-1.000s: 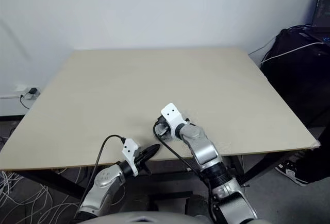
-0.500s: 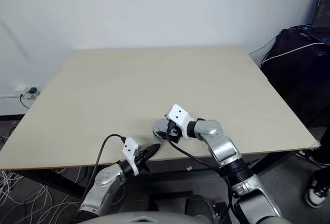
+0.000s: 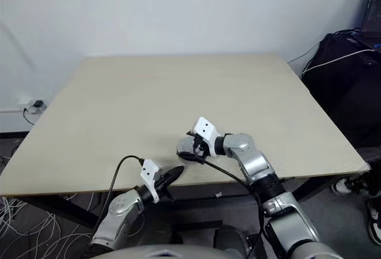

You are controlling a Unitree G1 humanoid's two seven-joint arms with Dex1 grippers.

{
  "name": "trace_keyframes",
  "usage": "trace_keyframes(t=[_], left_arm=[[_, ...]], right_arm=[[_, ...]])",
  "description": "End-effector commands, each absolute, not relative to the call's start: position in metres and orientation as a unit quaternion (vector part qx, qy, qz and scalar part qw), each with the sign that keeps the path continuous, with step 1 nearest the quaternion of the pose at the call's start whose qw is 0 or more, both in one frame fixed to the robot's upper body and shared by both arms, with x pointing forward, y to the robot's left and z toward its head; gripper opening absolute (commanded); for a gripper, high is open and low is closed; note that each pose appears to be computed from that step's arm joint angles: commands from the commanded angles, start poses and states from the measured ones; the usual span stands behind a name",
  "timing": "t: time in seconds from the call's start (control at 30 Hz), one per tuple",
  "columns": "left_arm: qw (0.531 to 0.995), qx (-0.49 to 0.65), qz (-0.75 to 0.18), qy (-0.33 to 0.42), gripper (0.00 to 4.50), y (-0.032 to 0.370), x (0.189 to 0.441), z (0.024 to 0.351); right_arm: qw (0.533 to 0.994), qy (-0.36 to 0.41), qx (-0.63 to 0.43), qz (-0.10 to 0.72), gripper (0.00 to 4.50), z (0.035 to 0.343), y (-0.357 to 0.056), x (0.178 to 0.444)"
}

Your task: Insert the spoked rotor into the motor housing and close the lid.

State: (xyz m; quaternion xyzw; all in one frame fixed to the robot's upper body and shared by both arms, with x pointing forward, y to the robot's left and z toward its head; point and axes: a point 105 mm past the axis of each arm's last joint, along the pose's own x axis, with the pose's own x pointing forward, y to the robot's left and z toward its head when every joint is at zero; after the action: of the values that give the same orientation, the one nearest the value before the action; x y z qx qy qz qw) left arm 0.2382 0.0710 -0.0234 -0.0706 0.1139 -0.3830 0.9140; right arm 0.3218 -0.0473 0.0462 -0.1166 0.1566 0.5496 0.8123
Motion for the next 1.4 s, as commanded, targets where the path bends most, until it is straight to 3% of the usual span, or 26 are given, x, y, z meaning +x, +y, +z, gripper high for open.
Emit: trace_keyframes(t=[0.03,0.8,0.97,1.4], left_arm=[[0.917,-0.068,-0.382,0.086,0.00,0.072,0.244,-0.009],[0.922,-0.064,-0.370,0.088,0.00,0.078,0.243,-0.010],[0.923,-0.066,-0.368,0.088,0.00,0.078,0.243,-0.010],[0.922,-0.070,-0.371,0.089,0.00,0.075,0.243,-0.009]], right_arm=[[0.822,0.143,-0.108,0.540,4.48,0.056,-0.052,0.333],[0.811,0.218,-0.082,0.537,4.48,0.025,-0.056,0.333],[0.816,0.221,-0.079,0.528,3.30,0.024,-0.057,0.335],[0.845,0.183,-0.065,0.498,3.28,0.031,-0.064,0.329]])
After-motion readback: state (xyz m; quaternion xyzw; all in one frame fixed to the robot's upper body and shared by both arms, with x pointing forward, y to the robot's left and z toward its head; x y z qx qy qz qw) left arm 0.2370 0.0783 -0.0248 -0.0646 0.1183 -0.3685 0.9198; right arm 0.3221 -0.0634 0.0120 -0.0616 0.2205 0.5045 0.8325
